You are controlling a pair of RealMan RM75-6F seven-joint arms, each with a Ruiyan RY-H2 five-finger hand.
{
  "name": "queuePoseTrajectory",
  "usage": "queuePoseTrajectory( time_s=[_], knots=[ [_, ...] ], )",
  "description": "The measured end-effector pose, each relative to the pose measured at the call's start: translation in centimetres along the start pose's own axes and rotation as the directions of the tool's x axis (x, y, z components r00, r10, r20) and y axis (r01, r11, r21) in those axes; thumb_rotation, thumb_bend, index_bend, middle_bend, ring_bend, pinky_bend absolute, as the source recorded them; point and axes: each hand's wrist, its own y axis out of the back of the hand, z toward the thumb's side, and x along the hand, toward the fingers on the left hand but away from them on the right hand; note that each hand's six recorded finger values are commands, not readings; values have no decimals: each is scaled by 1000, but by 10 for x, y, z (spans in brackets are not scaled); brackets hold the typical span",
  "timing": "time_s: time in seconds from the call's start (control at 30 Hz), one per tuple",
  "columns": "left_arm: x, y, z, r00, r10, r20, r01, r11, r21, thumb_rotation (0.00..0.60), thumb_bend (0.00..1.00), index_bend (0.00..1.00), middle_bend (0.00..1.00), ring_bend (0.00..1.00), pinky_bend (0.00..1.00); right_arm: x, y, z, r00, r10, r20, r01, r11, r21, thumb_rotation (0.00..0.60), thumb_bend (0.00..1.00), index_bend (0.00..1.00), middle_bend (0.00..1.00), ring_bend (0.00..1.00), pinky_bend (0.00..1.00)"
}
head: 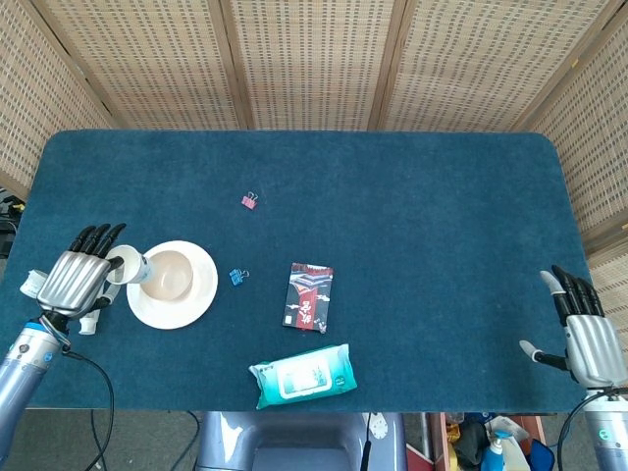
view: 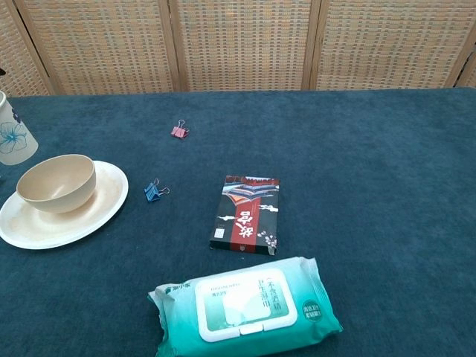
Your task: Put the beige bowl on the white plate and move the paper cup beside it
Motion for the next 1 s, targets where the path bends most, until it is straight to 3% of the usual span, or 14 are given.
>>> queuePoseTrajectory(
  time_s=[0.33,0.83,1.0],
  knots=[
    [23,-33,9,998,-63,1,63,998,-4,600,437,659,47,0,60,-1,0,0,1000,-1,0,1,1000,-3,600,121,0,0,0,0],
    [40,-40,24,997,-77,12,76,997,7,600,437,651,42,0,57,0,3,-2,1000,-7,4,8,1000,-12,600,121,0,0,0,0],
    [44,-46,27,996,-93,9,93,996,14,600,419,588,8,0,41,0,3,-3,1000,-6,4,6,1000,-11,600,121,0,0,0,0]
  ],
)
